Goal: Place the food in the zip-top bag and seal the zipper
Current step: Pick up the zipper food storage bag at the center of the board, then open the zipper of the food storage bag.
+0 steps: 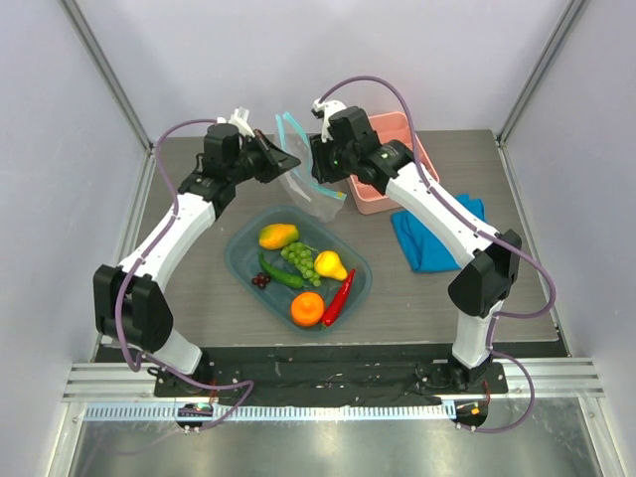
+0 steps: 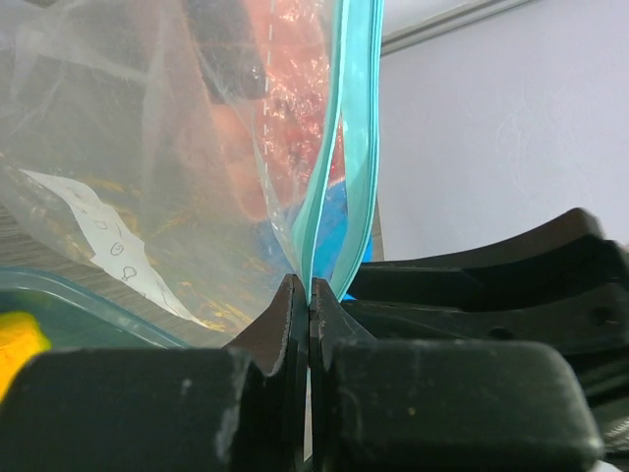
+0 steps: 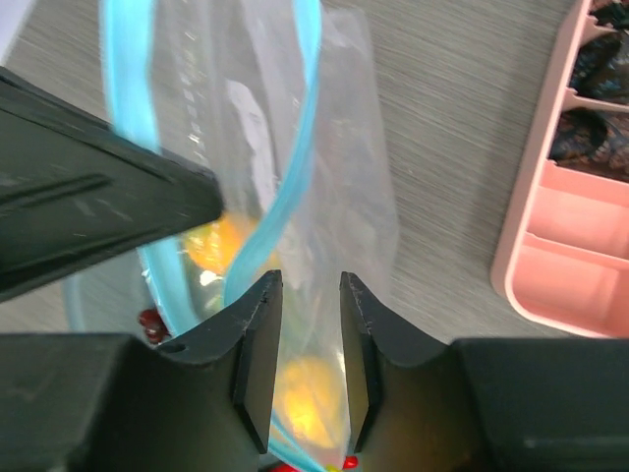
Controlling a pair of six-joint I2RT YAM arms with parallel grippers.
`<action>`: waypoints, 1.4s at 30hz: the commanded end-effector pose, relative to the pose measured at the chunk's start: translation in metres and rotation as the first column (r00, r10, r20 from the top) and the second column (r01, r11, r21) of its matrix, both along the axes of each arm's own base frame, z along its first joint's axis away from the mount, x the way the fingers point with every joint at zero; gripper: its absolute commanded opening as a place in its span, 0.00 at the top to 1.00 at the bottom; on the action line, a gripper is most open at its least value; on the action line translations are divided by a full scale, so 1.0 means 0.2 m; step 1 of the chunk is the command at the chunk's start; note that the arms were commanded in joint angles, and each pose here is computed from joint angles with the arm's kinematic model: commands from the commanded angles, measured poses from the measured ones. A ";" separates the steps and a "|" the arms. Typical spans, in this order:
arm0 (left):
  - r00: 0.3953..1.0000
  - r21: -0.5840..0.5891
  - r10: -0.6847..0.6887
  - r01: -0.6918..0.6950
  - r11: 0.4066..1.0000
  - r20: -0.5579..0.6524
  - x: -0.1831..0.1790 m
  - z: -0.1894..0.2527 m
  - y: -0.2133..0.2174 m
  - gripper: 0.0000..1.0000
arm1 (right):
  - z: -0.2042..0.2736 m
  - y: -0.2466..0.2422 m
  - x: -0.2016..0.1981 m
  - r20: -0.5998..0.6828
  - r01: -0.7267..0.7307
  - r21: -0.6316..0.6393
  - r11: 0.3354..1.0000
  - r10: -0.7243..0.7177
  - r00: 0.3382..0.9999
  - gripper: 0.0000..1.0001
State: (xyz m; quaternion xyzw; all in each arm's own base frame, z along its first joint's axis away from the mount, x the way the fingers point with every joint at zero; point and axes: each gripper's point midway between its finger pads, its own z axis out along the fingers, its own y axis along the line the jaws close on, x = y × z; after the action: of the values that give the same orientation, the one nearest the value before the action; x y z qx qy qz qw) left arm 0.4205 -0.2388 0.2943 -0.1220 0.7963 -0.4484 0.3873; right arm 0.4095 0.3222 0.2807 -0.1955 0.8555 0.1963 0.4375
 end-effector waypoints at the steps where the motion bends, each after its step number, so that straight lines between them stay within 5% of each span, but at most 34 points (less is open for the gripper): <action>1: 0.992 -0.021 0.030 -0.028 0.999 0.121 -0.02 0.21 0.03 1.00 | 0.01 -0.06 0.04 0.049 0.049 -0.056 0.997 -0.047 0.998 0.65; 6: 0.988 0.027 0.049 -0.054 0.998 0.146 -0.02 0.20 0.04 1.00 | 0.14 0.02 0.00 0.039 0.015 0.059 0.998 -0.017 0.999 0.51; 16: 0.985 0.073 0.095 -0.106 0.992 0.145 0.00 0.16 0.06 1.00 | 0.30 0.11 0.02 0.049 -0.004 0.178 0.984 -0.005 0.999 0.48; 30: 0.984 0.054 0.107 -0.115 0.992 0.142 0.02 0.17 0.05 1.00 | 0.06 0.14 0.17 0.011 0.075 0.098 0.992 -0.076 0.997 0.53; 40: 0.974 0.083 0.176 -0.189 0.978 0.146 0.05 0.17 0.14 1.00 | -0.10 -0.01 0.11 -0.024 0.088 -0.048 0.995 -0.089 0.996 0.63; 42: 0.972 0.086 0.184 -0.197 0.977 0.144 0.05 0.16 0.17 1.00 | -0.12 -0.06 0.11 -0.045 0.082 -0.051 0.995 -0.084 0.995 0.58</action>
State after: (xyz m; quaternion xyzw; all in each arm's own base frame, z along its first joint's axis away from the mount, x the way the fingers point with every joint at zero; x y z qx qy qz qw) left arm 0.4286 -0.2210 0.2965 -0.1459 0.7974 -0.3802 0.4454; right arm 0.4373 0.3327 0.2316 -0.1608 0.8847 0.1656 0.4051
